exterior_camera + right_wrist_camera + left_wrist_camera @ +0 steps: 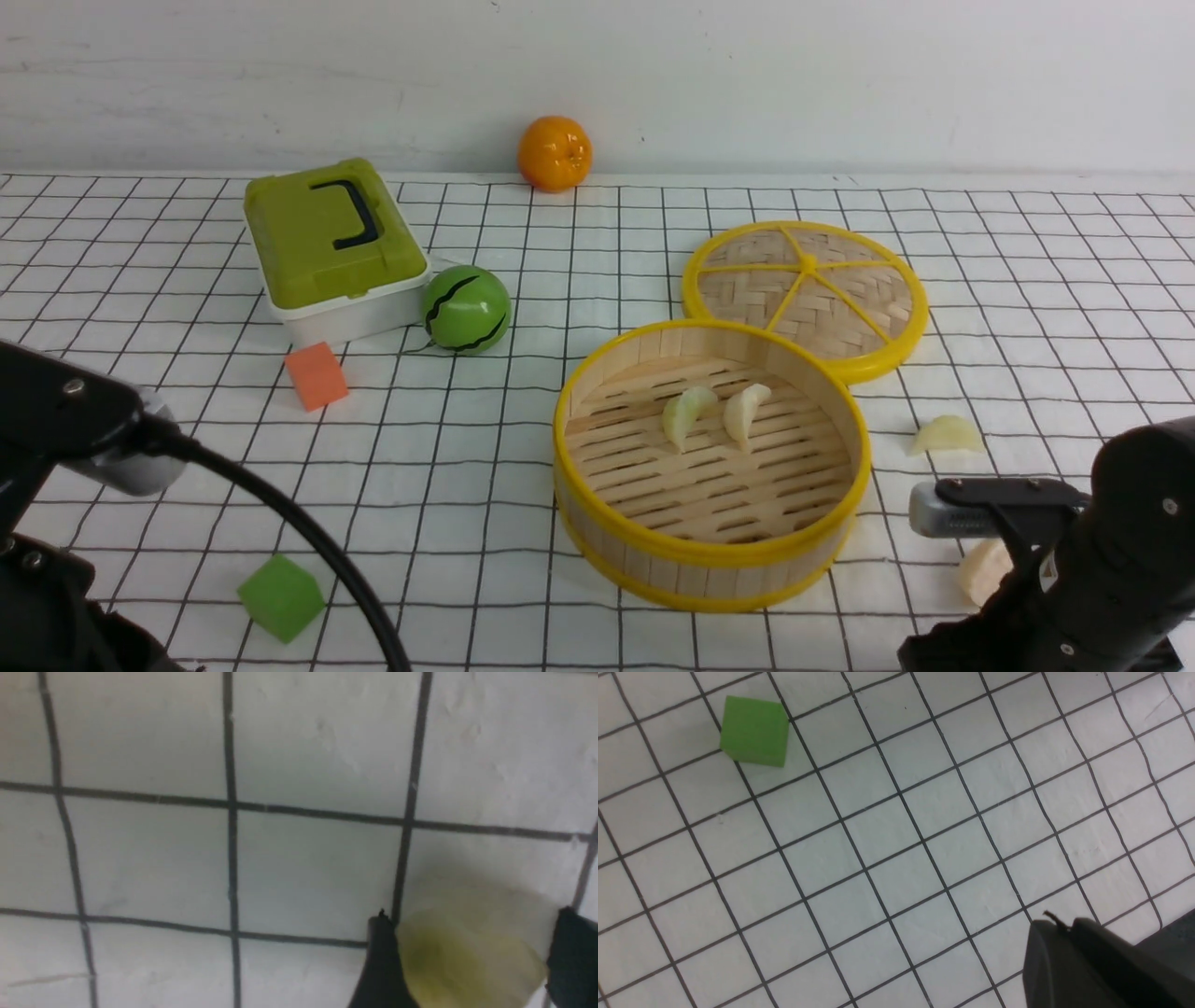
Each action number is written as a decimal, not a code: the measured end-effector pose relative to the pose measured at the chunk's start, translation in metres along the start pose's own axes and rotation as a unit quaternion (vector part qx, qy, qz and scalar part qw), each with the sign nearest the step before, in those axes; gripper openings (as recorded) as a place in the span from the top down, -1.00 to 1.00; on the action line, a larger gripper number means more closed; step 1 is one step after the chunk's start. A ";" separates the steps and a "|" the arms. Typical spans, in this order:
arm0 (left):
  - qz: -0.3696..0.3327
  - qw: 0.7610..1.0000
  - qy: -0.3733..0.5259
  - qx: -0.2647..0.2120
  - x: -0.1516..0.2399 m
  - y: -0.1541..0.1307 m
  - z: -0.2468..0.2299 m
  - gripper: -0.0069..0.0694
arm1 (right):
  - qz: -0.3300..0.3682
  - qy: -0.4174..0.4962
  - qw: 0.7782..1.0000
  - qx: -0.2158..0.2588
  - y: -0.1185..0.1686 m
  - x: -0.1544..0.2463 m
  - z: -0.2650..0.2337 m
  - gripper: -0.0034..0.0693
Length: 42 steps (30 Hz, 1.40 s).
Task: Put the dumplings into the steamer on the table with the white tablecloth.
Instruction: 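Reach for and grasp a dumpling lying on the table beside the steamer, then place the dumpling in the bamboo steamer basket with the right gripper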
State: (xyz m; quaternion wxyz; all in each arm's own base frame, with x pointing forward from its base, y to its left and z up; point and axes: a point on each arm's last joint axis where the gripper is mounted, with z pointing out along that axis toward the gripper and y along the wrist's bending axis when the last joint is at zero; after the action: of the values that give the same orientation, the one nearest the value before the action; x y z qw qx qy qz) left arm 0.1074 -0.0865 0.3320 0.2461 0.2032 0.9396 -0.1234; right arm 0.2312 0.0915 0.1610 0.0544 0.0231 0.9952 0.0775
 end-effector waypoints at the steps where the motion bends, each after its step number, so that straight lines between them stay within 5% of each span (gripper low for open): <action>1: 0.002 1.000 -0.003 -0.004 -0.001 0.001 0.000 0.72 | 0.010 -0.004 1.000 -0.010 0.002 -0.001 0.000 -0.33; 6: 0.003 1.000 -0.004 -0.006 -0.001 0.001 0.000 0.70 | 0.006 -0.006 1.000 -0.013 0.002 -0.001 0.001 -0.27; 12: 0.004 1.000 -0.004 -0.006 -0.001 0.001 0.000 0.69 | -0.001 -0.006 1.000 -0.013 0.002 -0.001 0.001 0.24; 21: 0.004 1.000 -0.009 -0.005 0.000 0.001 -0.002 0.68 | -0.074 0.013 0.997 -0.007 0.014 -0.020 -0.031 0.25; 31: 0.003 1.000 -0.030 0.000 0.007 0.003 -0.015 0.66 | -0.148 -0.072 0.984 -0.068 0.064 -0.085 -0.124 0.25; 35: 0.003 1.000 -0.028 0.000 0.008 0.003 -0.015 0.66 | -0.200 -0.052 0.975 -0.076 0.114 -0.107 -0.109 0.25; 42: 0.003 1.000 -0.023 -0.002 0.009 0.004 -0.015 0.63 | -0.223 -0.033 0.972 -0.061 0.160 -0.132 -0.059 0.25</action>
State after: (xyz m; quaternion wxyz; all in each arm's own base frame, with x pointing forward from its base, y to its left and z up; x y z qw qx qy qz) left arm 0.0957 -0.0754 0.3395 0.2681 0.2030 0.9333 -0.1257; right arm 0.3614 0.2335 0.2581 0.1040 -0.2004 0.9664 0.1230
